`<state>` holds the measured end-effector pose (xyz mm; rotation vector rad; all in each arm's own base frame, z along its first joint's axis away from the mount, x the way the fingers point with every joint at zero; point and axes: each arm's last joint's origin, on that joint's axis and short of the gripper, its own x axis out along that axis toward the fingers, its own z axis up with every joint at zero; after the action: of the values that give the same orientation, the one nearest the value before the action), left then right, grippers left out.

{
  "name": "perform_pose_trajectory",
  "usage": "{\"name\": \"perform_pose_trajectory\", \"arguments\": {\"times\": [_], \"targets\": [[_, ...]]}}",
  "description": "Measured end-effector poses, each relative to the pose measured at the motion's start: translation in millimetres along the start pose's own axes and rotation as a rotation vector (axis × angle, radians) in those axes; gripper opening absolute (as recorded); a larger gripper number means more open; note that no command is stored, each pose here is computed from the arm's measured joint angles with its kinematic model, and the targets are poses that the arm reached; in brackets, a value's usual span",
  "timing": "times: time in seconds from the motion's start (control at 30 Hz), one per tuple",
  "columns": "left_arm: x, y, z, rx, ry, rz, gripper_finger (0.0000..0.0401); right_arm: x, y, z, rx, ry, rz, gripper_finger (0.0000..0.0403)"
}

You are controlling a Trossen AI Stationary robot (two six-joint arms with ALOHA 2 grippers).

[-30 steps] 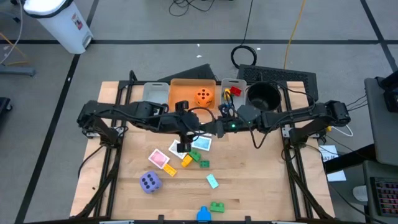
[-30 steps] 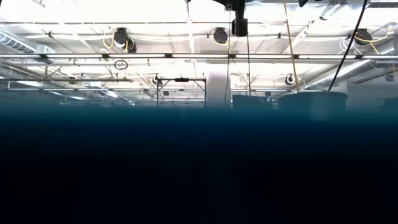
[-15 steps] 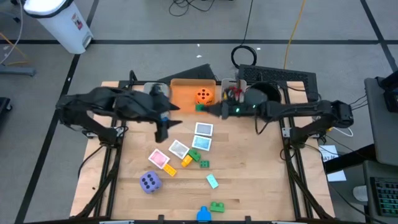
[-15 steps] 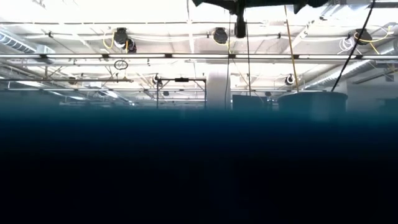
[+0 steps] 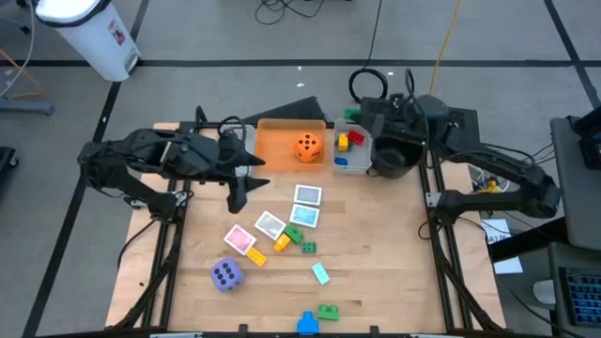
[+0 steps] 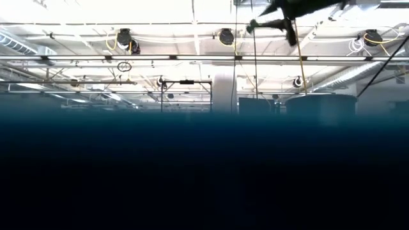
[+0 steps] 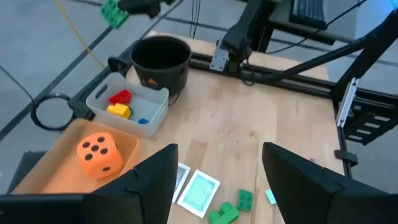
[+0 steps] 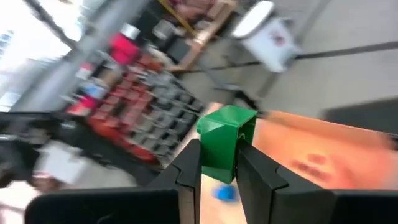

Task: Pick & Place Toys
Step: Put the green game piece into the right gray bin

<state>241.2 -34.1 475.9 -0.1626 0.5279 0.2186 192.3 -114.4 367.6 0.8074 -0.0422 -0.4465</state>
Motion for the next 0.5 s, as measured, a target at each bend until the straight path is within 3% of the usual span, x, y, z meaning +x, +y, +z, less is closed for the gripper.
{"name": "perform_pose_trajectory", "arguments": {"times": [0.2,0.5], "targets": [[8.7,1.1,-5.3,-0.029,0.024,0.017,0.0241,-6.4,-29.3,-3.4,-0.089,0.160,-0.173,0.0055],[26.8,5.9,-7.3,-0.032,0.001,0.023,0.0241,31.4,-68.8,-24.2,-0.280,0.413,-0.305,0.0055]]}}
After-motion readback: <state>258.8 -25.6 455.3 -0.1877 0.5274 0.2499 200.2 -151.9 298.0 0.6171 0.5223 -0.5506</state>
